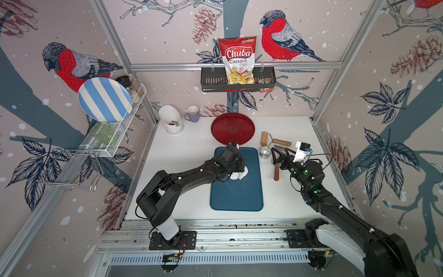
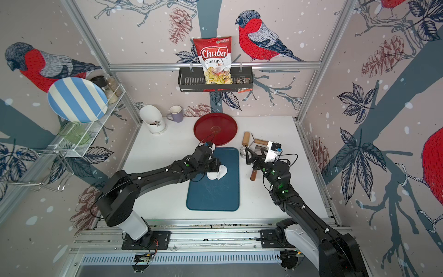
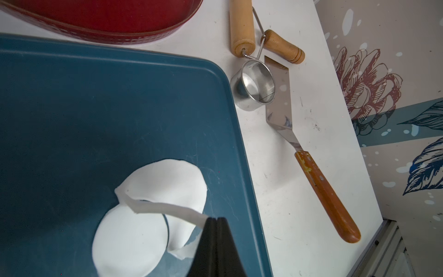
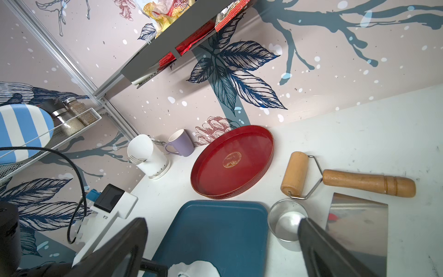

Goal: Roll out the dumpling wrappers from the dough
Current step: Remove the dumpling wrapper from the work surface.

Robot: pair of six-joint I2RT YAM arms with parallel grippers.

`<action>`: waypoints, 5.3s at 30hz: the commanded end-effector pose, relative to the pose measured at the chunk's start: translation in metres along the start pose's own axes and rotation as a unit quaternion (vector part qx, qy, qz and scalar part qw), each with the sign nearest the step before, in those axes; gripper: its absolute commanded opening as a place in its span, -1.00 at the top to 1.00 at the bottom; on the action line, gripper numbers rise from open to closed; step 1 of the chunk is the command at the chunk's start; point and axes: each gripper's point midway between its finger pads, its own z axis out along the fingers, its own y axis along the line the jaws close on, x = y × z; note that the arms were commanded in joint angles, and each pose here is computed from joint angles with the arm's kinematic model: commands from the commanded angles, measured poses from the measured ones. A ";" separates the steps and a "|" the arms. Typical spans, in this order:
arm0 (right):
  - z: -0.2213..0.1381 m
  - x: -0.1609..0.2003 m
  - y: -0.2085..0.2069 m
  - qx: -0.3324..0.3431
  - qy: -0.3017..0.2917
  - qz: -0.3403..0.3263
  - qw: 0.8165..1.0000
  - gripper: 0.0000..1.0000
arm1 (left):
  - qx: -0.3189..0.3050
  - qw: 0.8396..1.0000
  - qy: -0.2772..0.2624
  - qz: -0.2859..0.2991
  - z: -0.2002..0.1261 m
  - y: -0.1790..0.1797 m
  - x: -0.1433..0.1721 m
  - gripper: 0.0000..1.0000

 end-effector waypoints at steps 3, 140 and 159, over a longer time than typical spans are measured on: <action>-0.002 -0.010 0.003 -0.004 -0.022 -0.004 1.000 -1.00 | 0.011 1.000 -0.001 0.013 0.003 -0.010 -0.002 0.88; -0.001 0.069 0.023 -0.011 0.188 -0.046 0.981 -0.95 | 0.031 0.998 0.061 -0.007 -0.010 -0.039 0.006 -0.91; -0.024 0.015 -0.008 0.051 -0.011 -0.057 0.997 -1.00 | -0.017 0.990 0.101 0.100 0.023 -0.001 0.001 -0.61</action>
